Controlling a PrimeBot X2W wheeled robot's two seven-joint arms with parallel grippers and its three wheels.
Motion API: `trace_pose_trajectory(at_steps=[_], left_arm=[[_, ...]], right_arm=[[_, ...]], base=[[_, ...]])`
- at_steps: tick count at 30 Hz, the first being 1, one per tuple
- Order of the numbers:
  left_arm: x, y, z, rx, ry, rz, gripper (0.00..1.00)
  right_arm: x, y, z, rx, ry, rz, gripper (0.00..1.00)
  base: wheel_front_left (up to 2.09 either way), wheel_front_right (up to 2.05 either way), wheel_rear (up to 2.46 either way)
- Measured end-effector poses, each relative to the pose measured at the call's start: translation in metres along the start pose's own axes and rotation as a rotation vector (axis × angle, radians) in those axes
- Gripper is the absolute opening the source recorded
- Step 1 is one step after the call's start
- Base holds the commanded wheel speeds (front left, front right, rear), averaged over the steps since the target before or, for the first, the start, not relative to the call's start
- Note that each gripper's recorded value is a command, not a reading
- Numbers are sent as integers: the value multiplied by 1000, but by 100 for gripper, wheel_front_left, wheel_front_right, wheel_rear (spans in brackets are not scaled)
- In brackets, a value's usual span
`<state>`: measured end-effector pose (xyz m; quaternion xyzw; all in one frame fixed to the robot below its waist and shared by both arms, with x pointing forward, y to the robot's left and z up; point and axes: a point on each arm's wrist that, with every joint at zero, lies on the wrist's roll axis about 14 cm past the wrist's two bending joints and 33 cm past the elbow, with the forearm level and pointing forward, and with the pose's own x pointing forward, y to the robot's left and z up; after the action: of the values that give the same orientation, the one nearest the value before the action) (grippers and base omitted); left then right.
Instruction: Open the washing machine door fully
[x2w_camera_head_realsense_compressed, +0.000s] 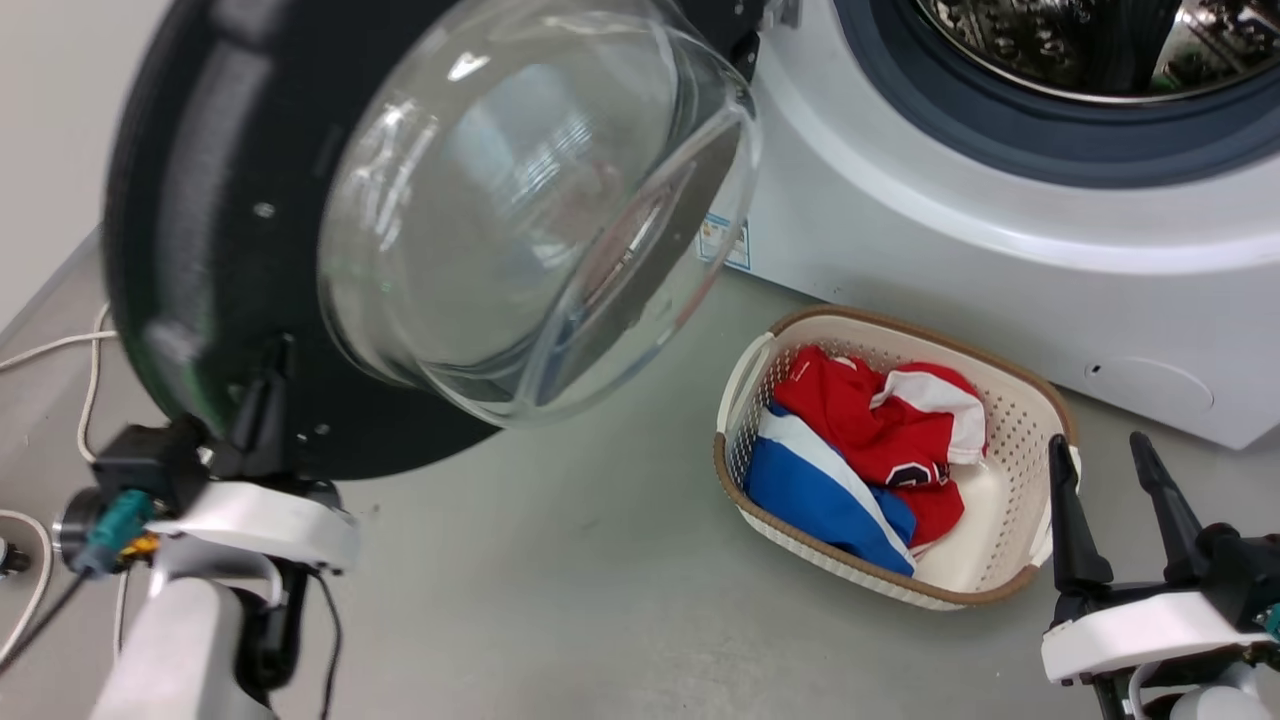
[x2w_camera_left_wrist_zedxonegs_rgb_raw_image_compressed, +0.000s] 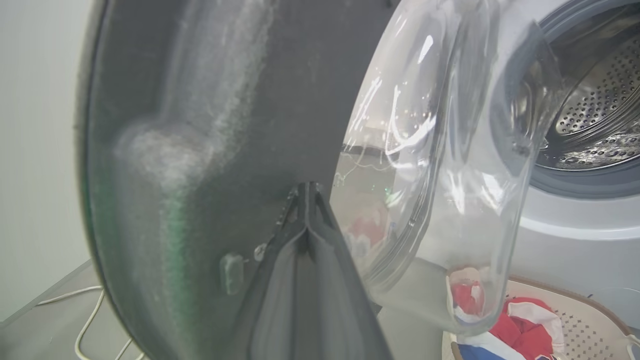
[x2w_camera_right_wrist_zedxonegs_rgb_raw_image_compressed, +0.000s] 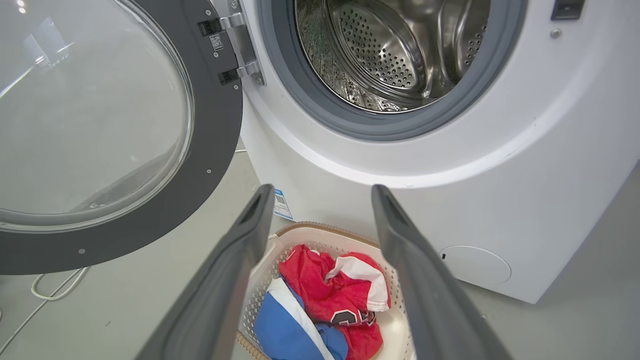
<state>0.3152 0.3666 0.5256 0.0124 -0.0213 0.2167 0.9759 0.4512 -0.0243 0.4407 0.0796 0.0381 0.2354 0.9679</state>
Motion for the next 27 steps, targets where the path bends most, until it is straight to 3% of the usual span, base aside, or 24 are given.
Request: trace_pose_trajectory(at_steps=[14,27], left_arm=[[34,42,-7,71,45,77,0],[33,34,-2,60,21,65,0]], right_arm=[[4,-24,-17,-17,33,-32,100],[1,-21,-5,-13,8,-42,100]], base=[[0,0,0],[0,0,0]])
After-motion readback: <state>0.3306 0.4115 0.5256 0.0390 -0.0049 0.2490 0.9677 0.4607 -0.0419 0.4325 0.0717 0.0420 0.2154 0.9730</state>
